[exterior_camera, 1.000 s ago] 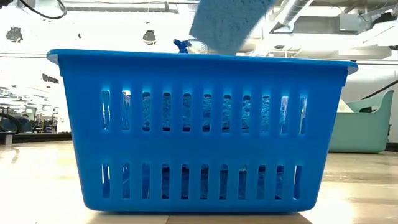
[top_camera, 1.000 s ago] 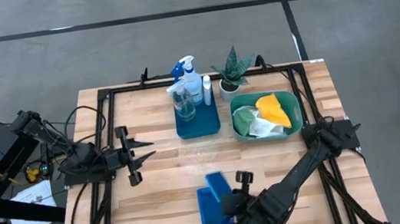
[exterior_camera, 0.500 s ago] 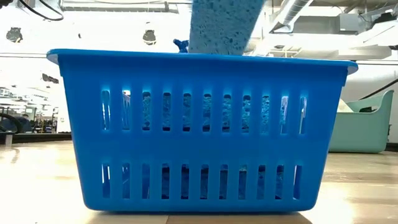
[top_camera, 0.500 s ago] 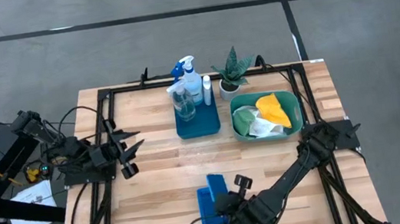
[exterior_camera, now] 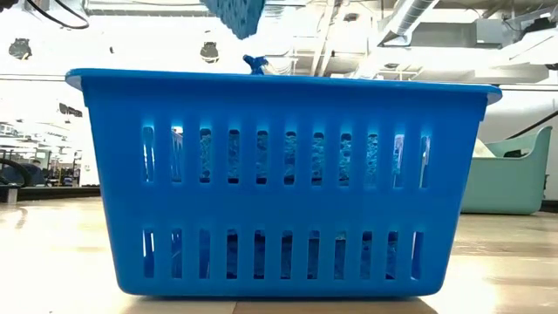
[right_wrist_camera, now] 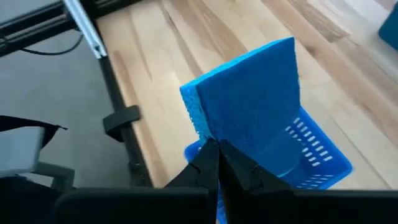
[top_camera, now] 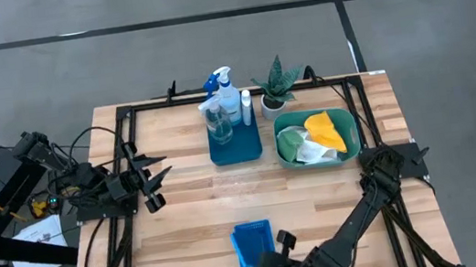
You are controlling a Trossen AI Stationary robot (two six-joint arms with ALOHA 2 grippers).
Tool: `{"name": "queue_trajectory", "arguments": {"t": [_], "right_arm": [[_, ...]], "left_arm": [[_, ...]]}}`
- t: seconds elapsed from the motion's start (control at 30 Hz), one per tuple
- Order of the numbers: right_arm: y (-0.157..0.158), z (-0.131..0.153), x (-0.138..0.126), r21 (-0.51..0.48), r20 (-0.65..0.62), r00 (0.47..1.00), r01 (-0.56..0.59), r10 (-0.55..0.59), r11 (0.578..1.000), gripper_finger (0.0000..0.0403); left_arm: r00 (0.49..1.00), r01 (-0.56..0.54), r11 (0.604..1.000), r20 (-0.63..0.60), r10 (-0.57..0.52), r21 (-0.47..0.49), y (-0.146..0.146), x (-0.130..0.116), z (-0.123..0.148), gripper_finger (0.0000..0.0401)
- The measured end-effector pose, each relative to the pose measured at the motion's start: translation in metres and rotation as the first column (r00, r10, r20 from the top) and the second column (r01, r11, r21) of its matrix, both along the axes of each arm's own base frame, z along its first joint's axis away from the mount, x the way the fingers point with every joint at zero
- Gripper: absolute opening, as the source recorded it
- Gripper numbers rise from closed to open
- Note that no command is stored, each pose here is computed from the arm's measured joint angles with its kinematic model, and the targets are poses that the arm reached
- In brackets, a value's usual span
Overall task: Pick & Place Kitchen Items
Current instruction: Put the blue sponge into the blue basket
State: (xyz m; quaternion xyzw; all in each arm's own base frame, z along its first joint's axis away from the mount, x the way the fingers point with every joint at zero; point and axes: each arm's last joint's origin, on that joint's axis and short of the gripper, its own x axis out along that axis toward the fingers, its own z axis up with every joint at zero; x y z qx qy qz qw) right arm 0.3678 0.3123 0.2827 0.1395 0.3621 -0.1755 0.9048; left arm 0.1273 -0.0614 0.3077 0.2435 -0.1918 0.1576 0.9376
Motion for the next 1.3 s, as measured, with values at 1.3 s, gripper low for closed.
{"name": "queue_trajectory", "arguments": {"t": [1.3], "right_arm": [[0.018, -0.074, -0.001, -0.237, -0.163, 0.987, -0.027, -0.012, 0.971, 0.0000]], "left_arm": [[0.996, 0.051, 0.998, -0.074, -0.053, -0.031, -0.004, 0.006, -0.009, 0.0108]]}}
